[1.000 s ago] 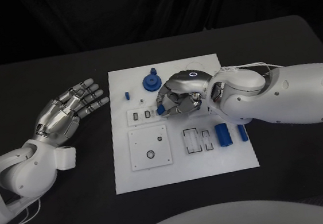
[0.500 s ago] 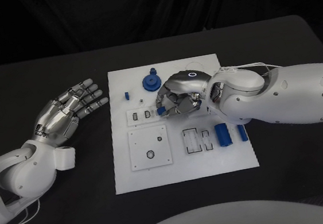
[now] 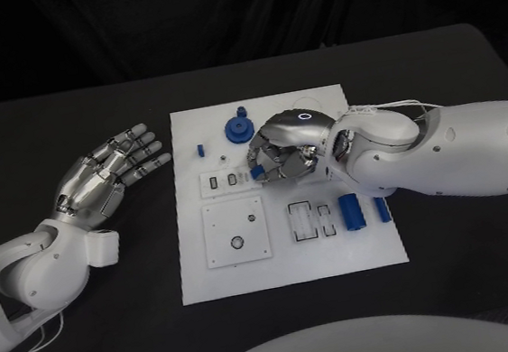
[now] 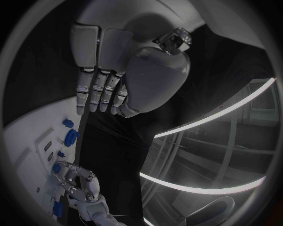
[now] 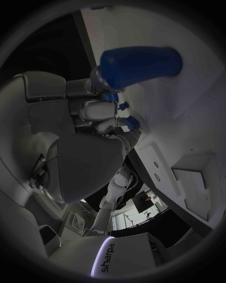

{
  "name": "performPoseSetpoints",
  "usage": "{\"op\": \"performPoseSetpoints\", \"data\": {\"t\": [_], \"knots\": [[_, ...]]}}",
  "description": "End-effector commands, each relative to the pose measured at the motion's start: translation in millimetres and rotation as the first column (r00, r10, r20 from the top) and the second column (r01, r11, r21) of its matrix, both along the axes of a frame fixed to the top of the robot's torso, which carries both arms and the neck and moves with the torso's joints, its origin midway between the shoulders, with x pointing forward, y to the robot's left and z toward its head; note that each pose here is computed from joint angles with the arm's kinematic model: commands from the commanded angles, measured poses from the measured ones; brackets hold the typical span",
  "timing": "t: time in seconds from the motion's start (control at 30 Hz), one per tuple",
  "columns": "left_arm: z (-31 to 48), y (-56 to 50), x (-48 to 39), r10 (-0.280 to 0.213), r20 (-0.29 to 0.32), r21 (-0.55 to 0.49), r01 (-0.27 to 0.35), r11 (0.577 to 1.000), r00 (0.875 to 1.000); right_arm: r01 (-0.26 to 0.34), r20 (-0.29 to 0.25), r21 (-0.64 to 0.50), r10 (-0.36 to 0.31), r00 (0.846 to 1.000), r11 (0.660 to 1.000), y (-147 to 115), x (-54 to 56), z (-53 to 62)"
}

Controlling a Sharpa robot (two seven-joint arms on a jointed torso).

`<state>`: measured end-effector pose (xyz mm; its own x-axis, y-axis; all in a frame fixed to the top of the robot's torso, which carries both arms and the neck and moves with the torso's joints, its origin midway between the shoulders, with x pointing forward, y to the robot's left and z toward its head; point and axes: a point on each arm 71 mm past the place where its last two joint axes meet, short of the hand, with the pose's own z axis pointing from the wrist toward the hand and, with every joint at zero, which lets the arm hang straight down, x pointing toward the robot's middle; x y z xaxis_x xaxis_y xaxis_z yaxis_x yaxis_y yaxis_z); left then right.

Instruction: Assemble the parts on the task board

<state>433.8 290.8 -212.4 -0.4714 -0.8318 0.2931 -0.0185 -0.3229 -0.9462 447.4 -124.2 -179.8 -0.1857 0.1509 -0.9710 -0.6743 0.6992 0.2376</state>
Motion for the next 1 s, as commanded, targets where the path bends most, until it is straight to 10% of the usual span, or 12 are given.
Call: {"op": "performPoseSetpoints", "data": {"t": [0.03, 0.43, 1.0], "knots": [[0.6, -1.0, -1.1, -0.007, 0.007, -0.017, 0.007, 1.000, 1.000, -0.012, 0.060, 0.030, 0.010, 0.998, 0.999, 2.1, -2.9, 8.2], [5.5, -10.3, -9.2, -0.025, 0.074, 0.040, 0.022, 0.999, 0.997, -0.050, 0.107, -0.028, 0.053, 0.993, 0.998, 4.9, -7.9, 45.0], [2.7, -47.8, -14.8, -0.185, 0.090, 0.150, 0.170, 0.974, 0.979, -0.113, 0.096, -0.060, 0.119, 0.988, 0.992, 17.8, -7.0, 44.9]]}}
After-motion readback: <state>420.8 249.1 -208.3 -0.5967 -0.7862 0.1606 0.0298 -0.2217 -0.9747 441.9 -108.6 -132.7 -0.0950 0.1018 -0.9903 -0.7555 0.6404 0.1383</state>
